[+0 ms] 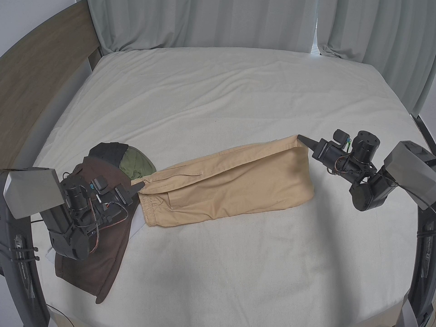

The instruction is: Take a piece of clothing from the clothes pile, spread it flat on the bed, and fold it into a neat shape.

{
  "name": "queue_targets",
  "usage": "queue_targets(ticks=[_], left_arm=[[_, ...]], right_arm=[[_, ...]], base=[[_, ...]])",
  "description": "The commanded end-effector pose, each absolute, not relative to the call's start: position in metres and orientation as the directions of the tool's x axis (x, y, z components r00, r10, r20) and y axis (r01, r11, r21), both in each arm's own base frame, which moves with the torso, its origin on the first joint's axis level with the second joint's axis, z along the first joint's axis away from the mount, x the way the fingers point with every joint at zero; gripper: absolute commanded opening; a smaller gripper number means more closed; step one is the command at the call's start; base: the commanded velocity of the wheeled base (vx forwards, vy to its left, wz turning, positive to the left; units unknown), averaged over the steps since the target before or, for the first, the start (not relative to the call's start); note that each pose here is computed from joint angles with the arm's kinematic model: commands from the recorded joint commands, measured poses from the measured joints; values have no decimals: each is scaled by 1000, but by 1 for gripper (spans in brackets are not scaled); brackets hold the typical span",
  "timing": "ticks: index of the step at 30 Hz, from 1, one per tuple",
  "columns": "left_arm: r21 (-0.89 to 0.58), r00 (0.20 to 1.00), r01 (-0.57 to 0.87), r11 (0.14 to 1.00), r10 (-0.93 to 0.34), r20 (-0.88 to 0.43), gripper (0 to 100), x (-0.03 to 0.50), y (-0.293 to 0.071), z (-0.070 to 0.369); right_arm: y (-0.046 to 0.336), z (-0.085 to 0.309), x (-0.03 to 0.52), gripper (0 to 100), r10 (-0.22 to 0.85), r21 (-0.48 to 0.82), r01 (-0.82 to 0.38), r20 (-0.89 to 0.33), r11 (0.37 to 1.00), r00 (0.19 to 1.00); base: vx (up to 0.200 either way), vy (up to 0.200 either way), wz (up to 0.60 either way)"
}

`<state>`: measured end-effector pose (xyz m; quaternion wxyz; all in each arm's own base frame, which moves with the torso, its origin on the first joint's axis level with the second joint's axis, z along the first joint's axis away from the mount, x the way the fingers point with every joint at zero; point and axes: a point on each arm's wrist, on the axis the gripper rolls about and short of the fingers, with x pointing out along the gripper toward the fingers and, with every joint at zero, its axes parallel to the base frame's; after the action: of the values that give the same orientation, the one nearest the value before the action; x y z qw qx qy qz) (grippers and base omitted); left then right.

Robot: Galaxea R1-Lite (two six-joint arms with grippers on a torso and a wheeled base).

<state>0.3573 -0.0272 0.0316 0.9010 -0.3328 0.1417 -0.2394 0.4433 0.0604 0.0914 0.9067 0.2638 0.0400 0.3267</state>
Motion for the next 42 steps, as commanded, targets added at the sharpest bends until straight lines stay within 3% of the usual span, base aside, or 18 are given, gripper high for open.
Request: queue_targets(ticks=[1,11,12,14,15,30,42], left_arm=[[-669,847,334,664,-523,-96,0,363,-27,26],[-666,848,341,663,-523,-87,0,371,-27,22],[-666,848,339,664,-523,-90,100,372,-27,20],[-665,850,341,664,-520,-84,100,374,-26,20],[-666,850,340,664,-520,-86,100,376,-27,17],[-650,879,337,681,-475,-42,100,370,-19,42],[-649,807,423,633,-588,-48,100,316,-20,76]], right_arm=[[63,90,447,0,618,504,-575,99,645,780],[66,83,453,0,621,506,-572,89,646,779],[66,81,456,0,619,504,-573,91,646,780],[66,78,458,0,619,504,-573,91,646,780],[67,77,460,100,621,503,-574,91,646,779],[74,97,444,100,634,499,-586,91,638,768],[72,99,395,100,640,500,-565,26,656,768]], base=[[0,0,0],[0,0,0],[0,0,0],[0,0,0],[0,0,0],[0,0,0],[0,0,0]])
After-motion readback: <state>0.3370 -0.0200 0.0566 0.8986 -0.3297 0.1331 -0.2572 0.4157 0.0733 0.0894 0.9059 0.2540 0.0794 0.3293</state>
